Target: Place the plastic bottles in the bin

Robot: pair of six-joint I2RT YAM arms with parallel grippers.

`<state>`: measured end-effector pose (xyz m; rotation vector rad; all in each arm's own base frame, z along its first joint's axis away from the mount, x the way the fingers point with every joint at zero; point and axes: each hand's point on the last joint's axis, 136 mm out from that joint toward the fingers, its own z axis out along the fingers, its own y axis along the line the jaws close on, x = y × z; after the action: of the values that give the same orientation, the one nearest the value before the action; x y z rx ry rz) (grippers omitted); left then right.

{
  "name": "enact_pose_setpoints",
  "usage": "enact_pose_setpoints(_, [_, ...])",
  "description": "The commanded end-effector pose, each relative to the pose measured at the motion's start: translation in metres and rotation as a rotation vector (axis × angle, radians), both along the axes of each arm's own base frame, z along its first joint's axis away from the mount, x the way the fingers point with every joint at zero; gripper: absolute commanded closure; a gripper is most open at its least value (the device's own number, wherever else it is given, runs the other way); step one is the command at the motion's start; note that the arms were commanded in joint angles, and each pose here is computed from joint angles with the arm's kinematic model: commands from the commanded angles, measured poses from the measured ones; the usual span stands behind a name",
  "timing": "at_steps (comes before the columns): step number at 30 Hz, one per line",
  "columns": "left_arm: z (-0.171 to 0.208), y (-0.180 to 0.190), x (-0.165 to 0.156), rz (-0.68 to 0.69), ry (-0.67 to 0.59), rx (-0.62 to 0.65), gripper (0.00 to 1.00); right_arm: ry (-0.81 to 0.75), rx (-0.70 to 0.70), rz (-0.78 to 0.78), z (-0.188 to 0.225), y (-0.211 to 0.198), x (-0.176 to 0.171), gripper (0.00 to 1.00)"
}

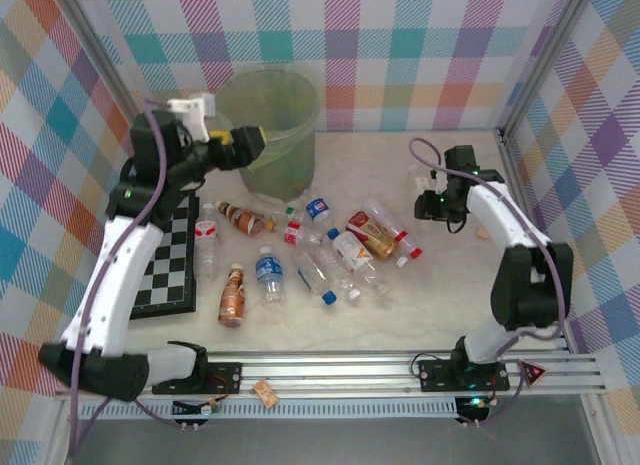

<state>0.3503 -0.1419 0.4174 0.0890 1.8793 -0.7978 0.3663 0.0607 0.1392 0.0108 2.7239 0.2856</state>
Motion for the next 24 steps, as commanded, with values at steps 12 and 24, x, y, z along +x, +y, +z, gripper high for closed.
enact_pose_setpoints(12, [-0.056,-0.087,-0.048,-0.228,0.191,-0.436,0.0,-0.178,0.512,0.523,0.113,0.196,-0.098,0.54])
enact_pose_setpoints(24, [-0.116,-0.101,-0.036,-0.113,0.309,-0.299,0.0,-0.184,0.572,0.625,0.12,0.248,-0.114,0.54])
